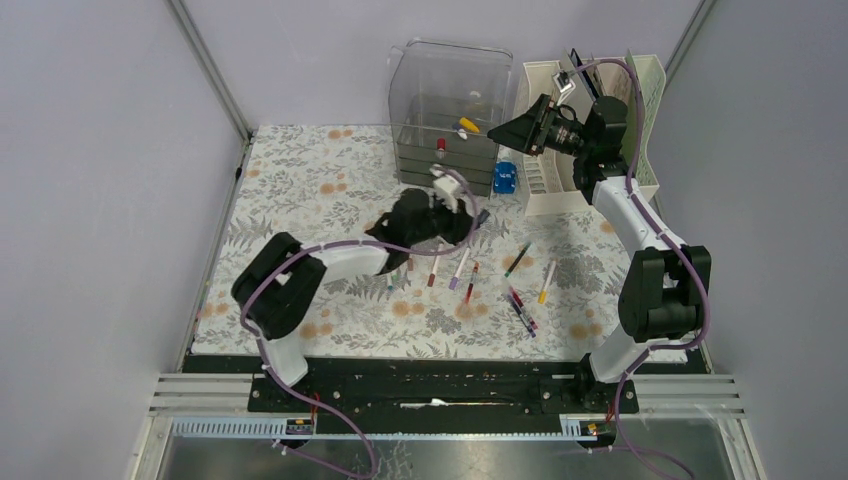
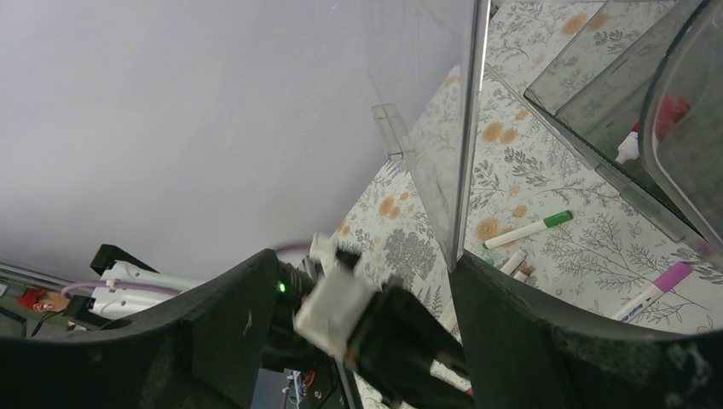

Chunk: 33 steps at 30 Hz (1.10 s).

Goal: Organize the desk
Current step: Pick up the stationery from the center of the board, then place the stationery in the drawer.

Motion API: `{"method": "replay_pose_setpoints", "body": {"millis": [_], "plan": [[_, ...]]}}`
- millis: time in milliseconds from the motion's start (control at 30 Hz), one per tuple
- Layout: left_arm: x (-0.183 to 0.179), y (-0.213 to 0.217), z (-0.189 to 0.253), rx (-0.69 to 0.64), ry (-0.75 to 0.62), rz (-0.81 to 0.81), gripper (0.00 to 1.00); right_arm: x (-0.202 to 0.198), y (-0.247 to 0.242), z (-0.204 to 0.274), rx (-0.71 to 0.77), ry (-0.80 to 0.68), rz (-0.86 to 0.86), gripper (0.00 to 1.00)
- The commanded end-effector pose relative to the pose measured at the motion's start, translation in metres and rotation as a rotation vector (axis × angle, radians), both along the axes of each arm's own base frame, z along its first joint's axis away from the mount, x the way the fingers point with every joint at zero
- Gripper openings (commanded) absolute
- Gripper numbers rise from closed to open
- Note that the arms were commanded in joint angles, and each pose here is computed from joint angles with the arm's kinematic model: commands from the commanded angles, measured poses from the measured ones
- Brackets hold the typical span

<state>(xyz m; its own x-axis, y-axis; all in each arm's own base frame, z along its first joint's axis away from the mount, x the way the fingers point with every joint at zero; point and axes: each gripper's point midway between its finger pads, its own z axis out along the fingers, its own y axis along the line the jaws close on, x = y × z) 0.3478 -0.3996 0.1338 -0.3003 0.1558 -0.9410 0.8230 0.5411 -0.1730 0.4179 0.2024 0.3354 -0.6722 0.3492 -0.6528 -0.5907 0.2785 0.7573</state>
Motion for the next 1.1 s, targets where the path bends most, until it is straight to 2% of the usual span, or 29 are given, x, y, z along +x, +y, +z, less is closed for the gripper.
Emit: {"method": "replay_pose_setpoints", "body": {"millis": [0, 67, 167, 267, 333, 467, 667, 900, 1067], "plan": [[0.009, 0.039, 0.065, -0.573, 0.337, 0.139, 0.00, -0.021, -0.001, 0.032, 0.006, -0.117, 0.036, 0.79], [0.018, 0.070, 0.073, -0.756, 0.469, 0.182, 0.00, -0.022, -0.001, 0.033, 0.006, -0.120, 0.036, 0.80], [0.022, 0.101, 0.101, -1.017, 0.518, 0.160, 0.00, -0.022, -0.001, 0.034, 0.006, -0.122, 0.034, 0.80], [0.036, 0.122, 0.110, -1.190, 0.565, 0.221, 0.00, -0.023, -0.001, 0.034, 0.007, -0.122, 0.032, 0.80], [0.049, 0.129, 0.112, -1.253, 0.571, 0.267, 0.00, -0.023, -0.002, 0.034, 0.006, -0.122, 0.030, 0.80], [0.080, 0.128, 0.115, -1.316, 0.600, 0.335, 0.00, -0.022, -0.002, 0.034, 0.005, -0.124, 0.029, 0.80], [0.123, 0.114, 0.134, -1.317, 0.630, 0.404, 0.00, -0.021, -0.002, 0.034, 0.005, -0.125, 0.028, 0.80], [0.176, 0.102, 0.120, -1.306, 0.810, 0.609, 0.00, -0.020, -0.001, 0.034, 0.006, -0.124, 0.032, 0.80], [0.198, 0.106, 0.113, -1.357, 0.837, 0.696, 0.02, -0.019, -0.001, 0.033, 0.008, -0.122, 0.032, 0.80]]}}
